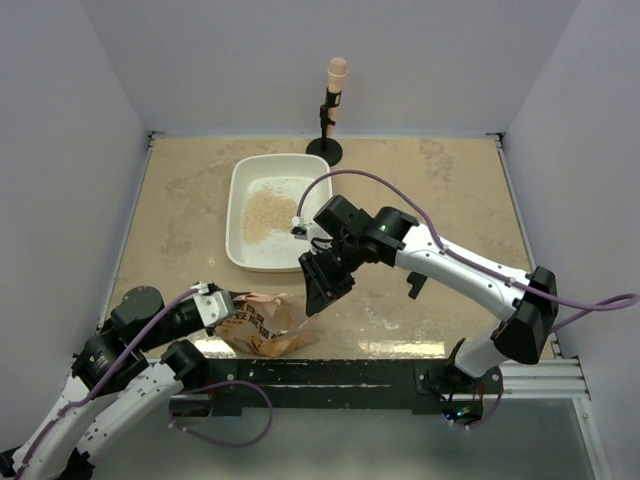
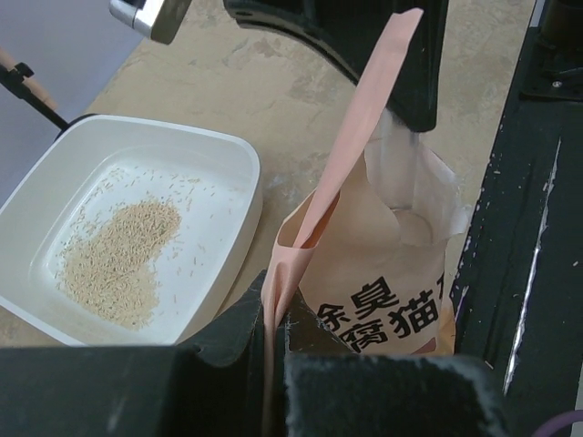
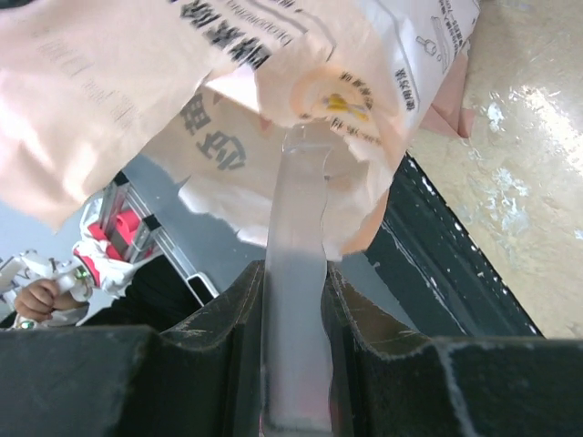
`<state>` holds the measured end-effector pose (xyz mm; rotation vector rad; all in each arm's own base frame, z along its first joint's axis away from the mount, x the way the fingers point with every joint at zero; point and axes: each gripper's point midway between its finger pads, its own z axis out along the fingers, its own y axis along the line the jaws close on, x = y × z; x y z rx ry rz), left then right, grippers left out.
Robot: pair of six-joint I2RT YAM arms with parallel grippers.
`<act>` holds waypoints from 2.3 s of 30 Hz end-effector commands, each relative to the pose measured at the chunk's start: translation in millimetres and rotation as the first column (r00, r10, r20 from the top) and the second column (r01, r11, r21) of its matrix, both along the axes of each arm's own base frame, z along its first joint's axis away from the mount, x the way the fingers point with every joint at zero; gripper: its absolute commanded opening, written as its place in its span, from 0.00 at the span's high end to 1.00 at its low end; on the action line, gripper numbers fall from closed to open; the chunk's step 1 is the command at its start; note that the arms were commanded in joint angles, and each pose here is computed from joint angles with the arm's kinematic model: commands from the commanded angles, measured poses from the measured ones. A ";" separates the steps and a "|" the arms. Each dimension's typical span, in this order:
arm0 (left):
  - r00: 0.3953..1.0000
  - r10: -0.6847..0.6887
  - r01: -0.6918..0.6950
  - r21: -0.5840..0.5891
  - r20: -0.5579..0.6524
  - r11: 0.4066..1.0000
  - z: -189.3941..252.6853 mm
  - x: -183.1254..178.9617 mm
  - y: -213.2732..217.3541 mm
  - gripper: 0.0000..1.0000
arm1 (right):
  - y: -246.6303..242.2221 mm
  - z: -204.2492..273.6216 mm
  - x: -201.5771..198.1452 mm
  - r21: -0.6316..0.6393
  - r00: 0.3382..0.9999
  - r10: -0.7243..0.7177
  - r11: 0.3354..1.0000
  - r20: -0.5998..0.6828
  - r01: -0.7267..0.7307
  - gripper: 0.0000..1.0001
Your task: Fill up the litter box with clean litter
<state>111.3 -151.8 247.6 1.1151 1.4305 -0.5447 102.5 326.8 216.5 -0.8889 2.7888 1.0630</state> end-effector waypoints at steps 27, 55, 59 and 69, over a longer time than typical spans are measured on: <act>0.987 -0.106 0.126 -0.171 0.120 0.977 57.6 -13.7 -18.0 1.00 | 75.9 -55.2 -41.3 0.469 0.978 -0.131 0.862 -0.162 0.194 1.00; 0.975 -0.001 0.059 -0.255 0.222 0.965 88.5 -24.1 11.0 1.00 | 0.9 10.6 -58.9 0.779 0.932 -0.144 0.516 -0.332 0.357 1.00; 0.977 0.003 0.053 -0.259 0.212 0.964 86.9 -24.3 11.8 1.00 | -7.9 16.1 -53.9 0.796 0.919 -0.173 0.459 -0.356 0.395 1.00; 0.978 0.019 0.036 -0.263 0.205 0.964 89.0 -22.4 13.5 1.00 | -27.4 25.6 -46.7 0.807 0.910 -0.214 0.421 -0.354 0.413 1.00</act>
